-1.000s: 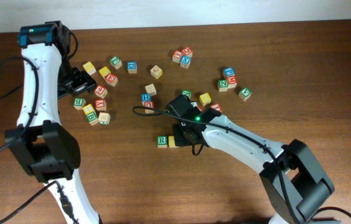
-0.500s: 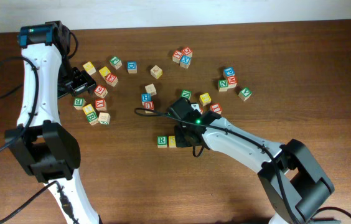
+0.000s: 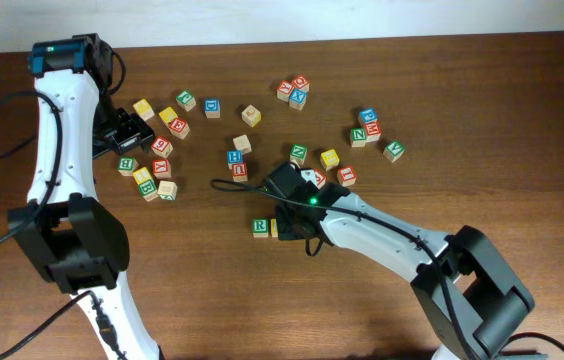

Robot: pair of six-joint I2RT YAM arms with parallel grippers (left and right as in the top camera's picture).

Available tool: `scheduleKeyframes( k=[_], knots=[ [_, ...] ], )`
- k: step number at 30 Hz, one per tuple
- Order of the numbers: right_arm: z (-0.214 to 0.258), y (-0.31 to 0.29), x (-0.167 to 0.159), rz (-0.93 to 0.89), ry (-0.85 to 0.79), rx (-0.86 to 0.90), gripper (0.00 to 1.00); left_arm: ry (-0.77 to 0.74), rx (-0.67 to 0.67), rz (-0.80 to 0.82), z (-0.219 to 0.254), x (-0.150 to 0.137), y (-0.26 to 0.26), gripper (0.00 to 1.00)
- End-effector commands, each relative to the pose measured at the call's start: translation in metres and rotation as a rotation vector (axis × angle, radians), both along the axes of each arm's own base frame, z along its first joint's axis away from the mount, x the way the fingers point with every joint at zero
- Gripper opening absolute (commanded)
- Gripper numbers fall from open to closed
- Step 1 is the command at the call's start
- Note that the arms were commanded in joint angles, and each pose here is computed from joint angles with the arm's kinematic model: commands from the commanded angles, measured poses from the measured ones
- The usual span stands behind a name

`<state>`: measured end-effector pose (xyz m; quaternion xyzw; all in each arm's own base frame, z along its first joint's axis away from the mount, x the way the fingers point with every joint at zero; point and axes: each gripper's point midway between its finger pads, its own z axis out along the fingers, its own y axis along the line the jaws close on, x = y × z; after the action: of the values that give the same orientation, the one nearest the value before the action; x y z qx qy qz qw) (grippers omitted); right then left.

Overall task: Spell out RSS
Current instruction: 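Lower the S block onto the table and open the right gripper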

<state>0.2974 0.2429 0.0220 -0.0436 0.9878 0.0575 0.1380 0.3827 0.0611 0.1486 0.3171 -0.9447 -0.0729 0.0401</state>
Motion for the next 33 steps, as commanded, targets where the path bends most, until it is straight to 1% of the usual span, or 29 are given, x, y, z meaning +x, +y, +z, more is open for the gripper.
scheduleKeyframes(
  k=[1,15,33],
  knots=[
    [-0.0125,-0.0068,-0.0058,-0.011,0.007,-0.032,0.29,-0.006,0.011,-0.011,0.0009,0.0033,0.0016,0.99],
    [-0.0115,-0.0015,-0.0038,-0.007,0.001,-0.007,0.29,-0.006,0.011,-0.011,0.0009,0.0033,0.0016,0.99],
    [-0.0129,-0.0001,-0.01,0.002,0.033,0.004,0.29,-0.006,0.011,-0.011,0.0009,0.0033,0.0014,0.99]
  ],
)
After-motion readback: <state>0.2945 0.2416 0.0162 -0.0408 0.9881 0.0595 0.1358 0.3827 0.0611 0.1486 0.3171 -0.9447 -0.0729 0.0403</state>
